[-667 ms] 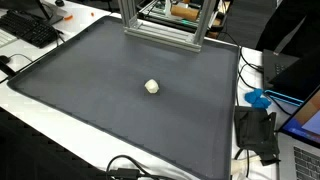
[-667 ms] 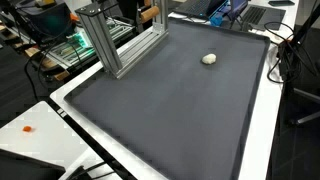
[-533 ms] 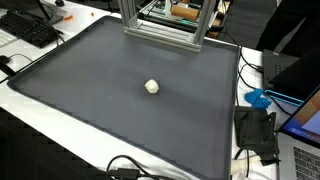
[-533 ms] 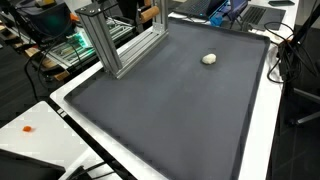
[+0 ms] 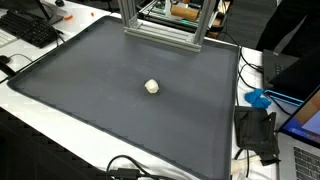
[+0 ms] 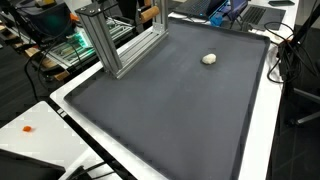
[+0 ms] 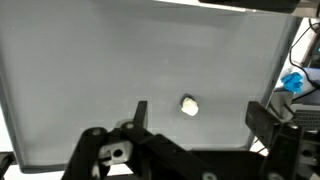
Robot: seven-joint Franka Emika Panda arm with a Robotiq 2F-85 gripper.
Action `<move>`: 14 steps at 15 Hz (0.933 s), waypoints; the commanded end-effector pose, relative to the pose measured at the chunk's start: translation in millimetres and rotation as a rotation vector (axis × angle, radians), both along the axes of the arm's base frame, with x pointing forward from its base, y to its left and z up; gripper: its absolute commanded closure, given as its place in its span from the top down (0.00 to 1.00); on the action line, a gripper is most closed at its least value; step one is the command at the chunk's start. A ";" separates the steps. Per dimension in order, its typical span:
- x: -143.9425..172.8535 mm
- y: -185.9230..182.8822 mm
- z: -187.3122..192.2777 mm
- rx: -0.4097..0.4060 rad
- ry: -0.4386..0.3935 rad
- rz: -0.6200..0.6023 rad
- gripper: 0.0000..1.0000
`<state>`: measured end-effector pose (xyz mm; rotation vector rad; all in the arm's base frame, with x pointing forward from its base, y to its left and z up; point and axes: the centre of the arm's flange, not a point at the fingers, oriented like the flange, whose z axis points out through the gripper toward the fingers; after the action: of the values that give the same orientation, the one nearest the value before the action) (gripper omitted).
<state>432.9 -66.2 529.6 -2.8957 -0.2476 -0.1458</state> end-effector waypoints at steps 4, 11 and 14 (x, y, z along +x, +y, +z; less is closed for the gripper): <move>-50.7 87.6 7.4 0.015 0.085 -0.043 1.00; -101.3 153.7 7.2 -0.065 0.037 -0.067 1.00; -117.3 174.5 -0.5 -0.094 0.022 -0.050 1.00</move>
<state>341.2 92.1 541.5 -2.9901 -0.1861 -0.0783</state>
